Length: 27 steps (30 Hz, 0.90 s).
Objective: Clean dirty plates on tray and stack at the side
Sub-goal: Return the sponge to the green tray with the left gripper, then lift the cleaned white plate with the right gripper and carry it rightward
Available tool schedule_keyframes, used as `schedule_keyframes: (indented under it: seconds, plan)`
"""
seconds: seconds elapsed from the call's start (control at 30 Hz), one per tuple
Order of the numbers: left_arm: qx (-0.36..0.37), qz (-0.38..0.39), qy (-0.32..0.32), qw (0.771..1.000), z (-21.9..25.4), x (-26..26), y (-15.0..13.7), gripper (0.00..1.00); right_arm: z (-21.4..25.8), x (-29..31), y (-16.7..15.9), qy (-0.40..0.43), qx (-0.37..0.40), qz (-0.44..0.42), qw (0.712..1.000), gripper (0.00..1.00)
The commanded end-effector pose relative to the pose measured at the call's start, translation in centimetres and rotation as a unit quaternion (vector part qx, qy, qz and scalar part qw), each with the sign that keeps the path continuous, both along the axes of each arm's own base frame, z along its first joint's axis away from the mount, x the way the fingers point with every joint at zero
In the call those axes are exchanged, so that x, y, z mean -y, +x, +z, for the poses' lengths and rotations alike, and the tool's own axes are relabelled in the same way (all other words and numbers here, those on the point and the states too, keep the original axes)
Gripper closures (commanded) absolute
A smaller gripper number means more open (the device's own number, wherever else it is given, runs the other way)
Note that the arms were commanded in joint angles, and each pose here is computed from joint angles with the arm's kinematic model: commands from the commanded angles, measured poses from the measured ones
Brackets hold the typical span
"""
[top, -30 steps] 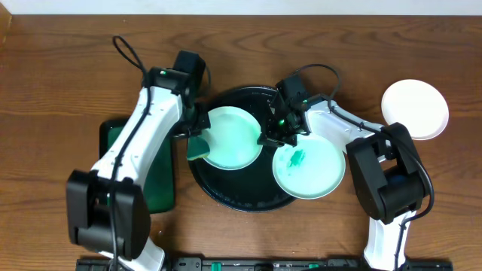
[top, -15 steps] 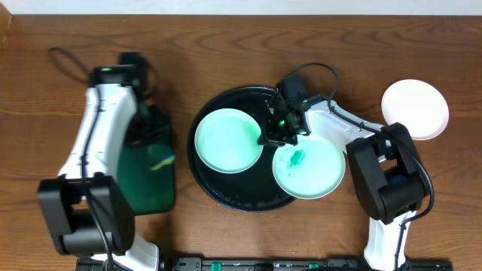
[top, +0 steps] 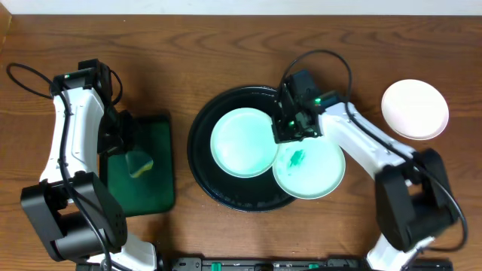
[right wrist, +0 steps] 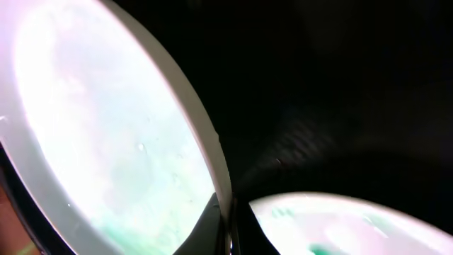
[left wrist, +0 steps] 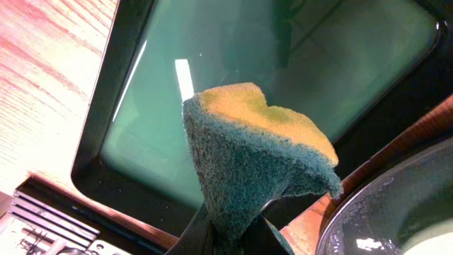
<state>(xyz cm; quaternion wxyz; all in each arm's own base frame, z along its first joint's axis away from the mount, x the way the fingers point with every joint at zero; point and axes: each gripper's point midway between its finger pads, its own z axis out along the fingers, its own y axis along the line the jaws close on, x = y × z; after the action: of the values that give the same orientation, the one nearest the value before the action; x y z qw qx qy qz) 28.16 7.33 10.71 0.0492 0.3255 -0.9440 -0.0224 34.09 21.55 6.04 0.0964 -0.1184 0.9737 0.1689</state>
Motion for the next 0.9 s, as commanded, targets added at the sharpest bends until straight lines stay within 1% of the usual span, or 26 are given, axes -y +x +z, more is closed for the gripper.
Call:
schedule_keyframes:
  seconds: [0.0,0.23,0.47,0.67,0.87]
  plan:
    - [-0.01,-0.006,-0.003,1.0,-0.3,0.0,-0.4,0.93,3.7,-0.1,1.6,-0.048,0.082,0.033,0.995,0.99]
    - [-0.016,-0.01,-0.004,1.0,-0.6,0.1,-0.8,0.93,8.1,-1.1,2.0,-0.147,0.158,0.064,0.974,0.99]
    - [-0.018,-0.016,-0.004,1.0,-1.7,-0.1,-1.0,0.93,11.8,-1.9,2.4,-0.228,0.235,0.073,0.942,0.99]
    - [-0.033,-0.014,-0.008,0.999,-2.5,-0.1,-1.5,0.92,13.5,-1.3,2.8,-0.298,0.283,0.078,0.908,0.99]
    - [-0.046,-0.014,-0.014,0.999,-3.2,0.0,-1.6,0.93,15.4,-0.2,3.3,-0.376,0.325,0.081,0.864,0.99]
